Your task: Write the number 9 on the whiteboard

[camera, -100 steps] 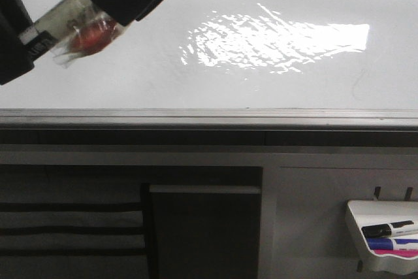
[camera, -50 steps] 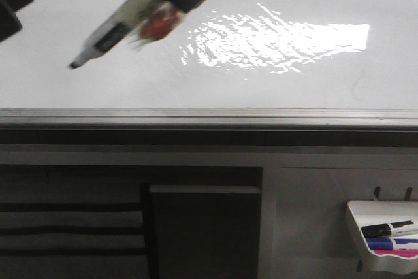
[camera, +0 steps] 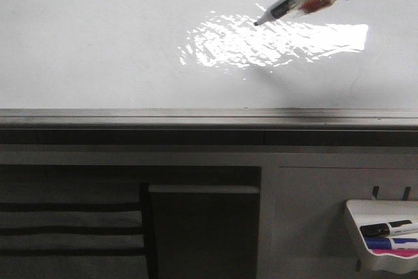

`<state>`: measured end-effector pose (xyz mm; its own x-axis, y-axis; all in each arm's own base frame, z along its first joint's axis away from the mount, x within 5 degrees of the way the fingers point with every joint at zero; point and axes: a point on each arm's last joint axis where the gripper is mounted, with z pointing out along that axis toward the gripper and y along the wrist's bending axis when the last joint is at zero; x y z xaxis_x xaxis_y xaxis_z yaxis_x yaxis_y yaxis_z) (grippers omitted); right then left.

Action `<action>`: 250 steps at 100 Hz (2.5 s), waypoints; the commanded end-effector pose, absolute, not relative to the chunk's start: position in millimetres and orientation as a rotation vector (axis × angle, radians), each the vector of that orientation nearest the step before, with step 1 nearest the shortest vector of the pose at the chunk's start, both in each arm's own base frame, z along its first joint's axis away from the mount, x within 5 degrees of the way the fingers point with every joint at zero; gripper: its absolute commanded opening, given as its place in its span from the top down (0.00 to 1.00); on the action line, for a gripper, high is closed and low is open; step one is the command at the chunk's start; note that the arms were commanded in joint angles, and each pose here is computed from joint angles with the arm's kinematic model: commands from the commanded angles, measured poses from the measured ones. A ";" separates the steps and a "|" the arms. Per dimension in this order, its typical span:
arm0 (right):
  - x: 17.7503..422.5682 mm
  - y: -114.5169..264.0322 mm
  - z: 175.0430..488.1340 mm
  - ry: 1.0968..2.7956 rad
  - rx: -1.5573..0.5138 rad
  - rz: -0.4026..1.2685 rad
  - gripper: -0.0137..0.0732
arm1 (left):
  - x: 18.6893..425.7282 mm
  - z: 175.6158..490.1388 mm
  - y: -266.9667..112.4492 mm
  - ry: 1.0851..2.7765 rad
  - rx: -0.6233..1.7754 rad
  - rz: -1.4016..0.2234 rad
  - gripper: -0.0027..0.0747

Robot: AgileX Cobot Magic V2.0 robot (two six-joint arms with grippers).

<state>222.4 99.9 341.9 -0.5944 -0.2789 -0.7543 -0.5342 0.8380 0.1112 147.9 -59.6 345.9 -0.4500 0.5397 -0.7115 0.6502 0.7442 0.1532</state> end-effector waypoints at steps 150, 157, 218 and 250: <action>259.8 104.3 296.4 2.408 -0.553 0.396 0.90 | 154.8 363.3 -56.0 2.044 0.716 -0.207 0.51; 258.6 104.5 299.7 2.405 -0.554 0.405 0.90 | 154.9 363.5 -56.2 2.042 0.714 -0.210 0.51; 174.1 114.3 384.8 1.952 -1.314 0.672 0.90 | 151.2 371.5 -149.1 1.783 1.390 -0.553 0.50; 170.8 113.8 384.4 1.960 -1.339 0.686 0.90 | 157.9 369.4 -226.6 1.652 1.638 -0.624 0.50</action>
<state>175.8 113.0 366.8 -0.3033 -0.6418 -0.7044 -0.9336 0.3482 0.0847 157.0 -209.9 353.1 0.0282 0.6964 -0.7171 0.9896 0.0818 0.1184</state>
